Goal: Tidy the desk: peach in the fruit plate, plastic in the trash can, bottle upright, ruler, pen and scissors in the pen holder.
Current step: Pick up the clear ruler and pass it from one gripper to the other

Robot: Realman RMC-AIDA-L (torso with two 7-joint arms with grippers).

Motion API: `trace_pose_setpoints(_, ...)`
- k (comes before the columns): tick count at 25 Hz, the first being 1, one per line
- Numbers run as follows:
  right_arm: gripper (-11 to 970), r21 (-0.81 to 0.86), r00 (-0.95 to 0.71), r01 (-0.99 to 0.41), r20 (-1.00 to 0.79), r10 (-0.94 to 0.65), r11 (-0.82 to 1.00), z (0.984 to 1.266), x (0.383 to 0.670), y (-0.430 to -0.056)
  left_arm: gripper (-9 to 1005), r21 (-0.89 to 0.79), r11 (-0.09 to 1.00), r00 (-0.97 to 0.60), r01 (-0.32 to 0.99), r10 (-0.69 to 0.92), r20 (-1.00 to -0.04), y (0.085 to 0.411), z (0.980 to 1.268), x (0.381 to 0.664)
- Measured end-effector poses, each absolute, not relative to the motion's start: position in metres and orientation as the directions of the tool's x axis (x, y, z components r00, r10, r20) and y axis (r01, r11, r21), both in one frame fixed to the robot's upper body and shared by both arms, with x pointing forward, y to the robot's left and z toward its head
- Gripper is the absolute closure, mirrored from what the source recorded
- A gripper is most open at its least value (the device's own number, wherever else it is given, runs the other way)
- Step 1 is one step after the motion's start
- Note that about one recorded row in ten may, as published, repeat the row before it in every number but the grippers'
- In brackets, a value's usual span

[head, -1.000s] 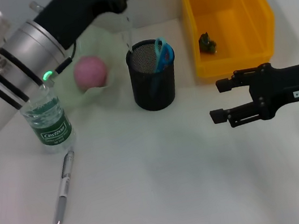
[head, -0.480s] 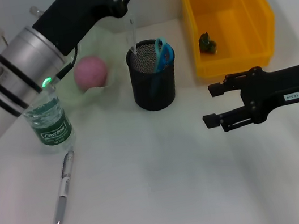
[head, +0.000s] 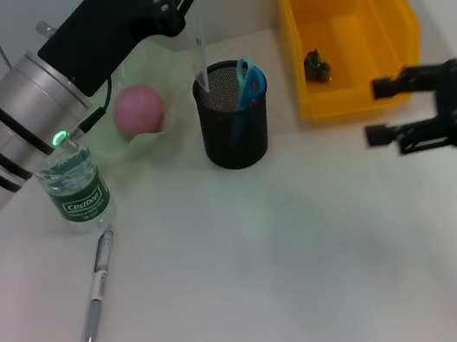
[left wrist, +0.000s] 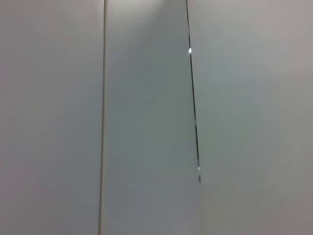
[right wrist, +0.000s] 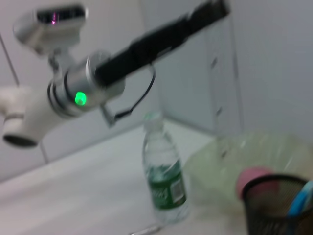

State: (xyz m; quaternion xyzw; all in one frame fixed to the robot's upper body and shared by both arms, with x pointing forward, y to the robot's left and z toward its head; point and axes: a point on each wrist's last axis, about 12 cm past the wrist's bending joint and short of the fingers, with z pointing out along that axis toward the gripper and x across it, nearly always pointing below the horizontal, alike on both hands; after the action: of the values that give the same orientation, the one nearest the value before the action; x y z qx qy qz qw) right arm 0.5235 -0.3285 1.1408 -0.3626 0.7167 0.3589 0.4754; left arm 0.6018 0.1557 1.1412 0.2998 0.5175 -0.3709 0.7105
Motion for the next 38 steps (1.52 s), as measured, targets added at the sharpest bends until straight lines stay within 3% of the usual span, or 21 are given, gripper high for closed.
trace_pose_setpoints(9, 164, 0.109, -0.181, -0.858, -0.979, -0.098, 0.502, 1.149, 0.515, -0.353, 631, 0.03, 0.525, 0.191, 0.85, -0.255, -0.948, 0.163, 1.139, 0.592)
trace_pose_setpoints(15, 165, 0.013, -0.052, -0.86, -0.997, -0.063, 0.511, 1.134, 0.518, -0.327, 631, 0.029, 0.532, 0.194, 0.846, -0.257, -0.947, 0.162, 1.139, 0.592)
trace_pose_setpoints(18, 165, 0.014, -0.034, -0.865, -0.999, -0.031, 0.501, 1.111, 0.521, -0.305, 631, 0.029, 0.535, 0.195, 0.844, -0.257, -0.947, 0.162, 1.139, 0.593)
trace_pose_setpoints(23, 166, -0.003, -0.041, -0.861, -0.996, -0.075, 0.509, 1.102, 0.527, -0.297, 631, 0.027, 0.542, 0.191, 0.84, -0.25, -0.949, 0.16, 1.142, 0.598)
trace_pose_setpoints(28, 166, -0.005, -0.045, -0.86, -0.995, -0.086, 0.51, 1.112, 0.535, -0.3, 631, 0.029, 0.522, 0.182, 0.852, -0.244, -0.953, 0.156, 1.14, 0.596)
trace_pose_setpoints(38, 168, 0.034, -0.093, -0.911, -0.988, -0.125, 0.412, 1.158, 0.544, -0.32, 631, -0.006, 0.448, 0.135, 0.894, -0.283, -0.95, 0.158, 1.137, 0.583)
